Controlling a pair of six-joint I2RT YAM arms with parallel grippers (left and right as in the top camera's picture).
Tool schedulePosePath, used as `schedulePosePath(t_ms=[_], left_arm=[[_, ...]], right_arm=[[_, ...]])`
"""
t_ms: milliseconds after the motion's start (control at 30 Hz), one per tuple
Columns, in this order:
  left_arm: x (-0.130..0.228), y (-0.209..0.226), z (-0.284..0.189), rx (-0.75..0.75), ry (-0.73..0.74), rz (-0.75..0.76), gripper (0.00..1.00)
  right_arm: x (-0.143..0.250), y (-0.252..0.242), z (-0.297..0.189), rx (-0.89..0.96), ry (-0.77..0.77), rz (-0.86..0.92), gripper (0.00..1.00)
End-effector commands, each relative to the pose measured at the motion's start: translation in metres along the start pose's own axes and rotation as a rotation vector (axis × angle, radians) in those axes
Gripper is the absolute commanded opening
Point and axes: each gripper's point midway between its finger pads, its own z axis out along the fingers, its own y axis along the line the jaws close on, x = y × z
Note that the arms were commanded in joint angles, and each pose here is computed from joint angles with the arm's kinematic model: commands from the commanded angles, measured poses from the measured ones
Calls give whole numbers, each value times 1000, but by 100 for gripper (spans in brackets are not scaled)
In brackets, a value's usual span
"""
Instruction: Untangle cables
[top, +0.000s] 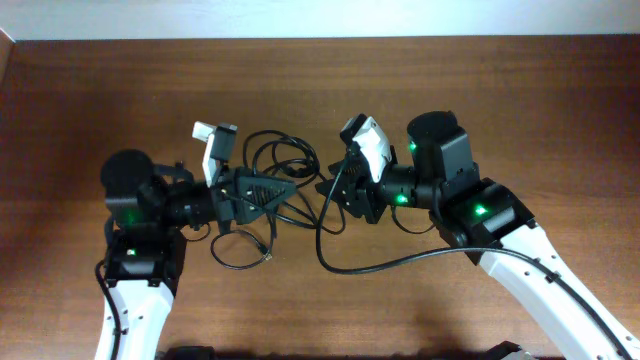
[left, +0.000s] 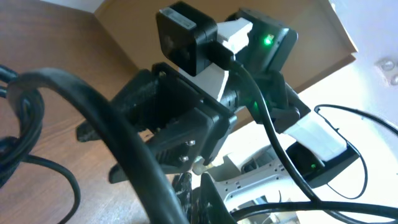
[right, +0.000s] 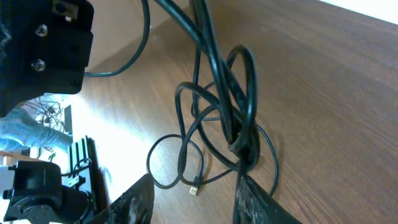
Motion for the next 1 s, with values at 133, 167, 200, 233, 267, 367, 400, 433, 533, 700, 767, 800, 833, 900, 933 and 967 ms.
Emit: schedulePosePath(t_ms=[133,167,200,233,267,367,400,433,533,700,767,800,833,900,933,967], left_arm=[[-8,-34,15,69,12,11,0],[-9,-37,15,75,14,-9,0],[-9,-36,15,74,15,-36,0],[-9,-36,15,74,15,-49,0],[-9,-36,15,74,15,-67,0],[-7,-38,18,82,25,-80,0],[-5,-40,20,87,32,-99,0],[-4,-41,23,92,38,-112,0],[-2,-44,27,102,45,-121,0],[-3,-46,27,105,43,-106,0],[-3,-46,27,105,43,-106,0],[-3,-46,27,105,43,-106,0],[-3,-46,27,105,43,-106,0],[-3,-46,27,105,43,-106,0],[-2,-46,27,106,46,-106,0],[-2,-46,27,109,51,-106,0]], right_arm=[[-6,3,-1,-8,-16,-16,38],[-6,-6,-1,48,-16,-16,38],[-8,-15,-2,101,-23,-20,39],[-11,-17,-3,115,-35,-28,39],[-15,-17,-3,114,-50,-38,39],[-27,-17,-3,115,-95,-69,38],[-28,-17,-3,115,-99,-72,39],[-29,-17,-3,115,-101,-72,38],[-25,-17,-3,115,-88,-64,10],[-19,-47,-9,292,-63,-40,4],[-12,-79,-21,492,-39,-21,4],[-10,-98,-33,615,-36,-2,4],[-10,-110,-43,708,-50,36,4],[-12,-129,-62,861,-86,89,4],[-13,-138,-73,943,-113,116,4],[-14,-146,-85,1026,-138,140,4]])
